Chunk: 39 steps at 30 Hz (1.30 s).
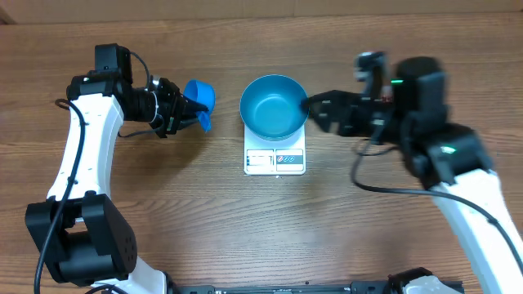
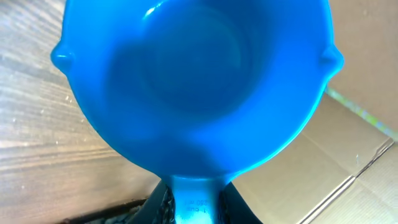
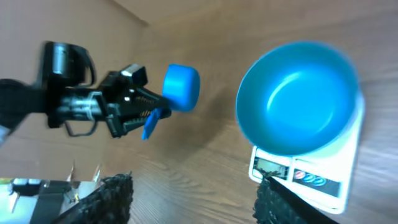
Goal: Scoop item into bowl and weigh 150g on scale
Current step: 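Move the right gripper to the scoop held by the left gripper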
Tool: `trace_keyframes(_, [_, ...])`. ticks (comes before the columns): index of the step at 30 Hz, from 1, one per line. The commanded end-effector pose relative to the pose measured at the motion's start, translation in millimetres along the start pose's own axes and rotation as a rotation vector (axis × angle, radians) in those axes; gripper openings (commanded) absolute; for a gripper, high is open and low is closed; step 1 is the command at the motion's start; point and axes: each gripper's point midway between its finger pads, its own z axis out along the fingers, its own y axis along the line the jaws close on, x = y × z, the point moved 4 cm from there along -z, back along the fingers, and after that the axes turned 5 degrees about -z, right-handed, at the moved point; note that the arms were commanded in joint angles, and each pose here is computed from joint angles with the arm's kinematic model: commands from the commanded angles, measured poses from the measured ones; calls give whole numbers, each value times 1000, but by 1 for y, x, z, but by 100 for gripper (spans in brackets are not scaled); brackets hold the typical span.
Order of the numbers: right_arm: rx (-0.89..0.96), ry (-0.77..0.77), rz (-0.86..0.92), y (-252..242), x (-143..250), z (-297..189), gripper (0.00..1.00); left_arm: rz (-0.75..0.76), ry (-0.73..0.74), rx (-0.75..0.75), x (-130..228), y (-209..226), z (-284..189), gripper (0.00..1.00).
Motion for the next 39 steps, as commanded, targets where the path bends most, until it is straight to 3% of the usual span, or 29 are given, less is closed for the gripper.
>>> trace_keyframes(1, [105, -32, 55, 9, 2, 29, 68, -72, 14, 17, 12, -8, -7, 4])
trace_keyframes(9, [77, -8, 51, 43, 23, 83, 69, -216, 53, -42, 25, 2, -3, 4])
trace_keyframes(21, [108, -18, 132, 62, 43, 101, 67, -312, 67, -129, 51, 0, 24, 4])
trace_keyframes(31, [137, 24, 165, 57, 55, 111, 62, -264, 77, -138, 64, -7, 39, 4])
trace_keyframes(32, [138, 25, 166, 57, 55, 111, 63, -262, 78, -140, 65, -7, 40, 4])
trace_keyframes(35, [137, 23, 165, 57, 55, 111, 84, -247, 79, -139, 65, -7, 39, 7])
trace_keyframes(39, [137, 24, 165, 57, 55, 111, 89, -227, 66, -135, 63, -9, 41, 4])
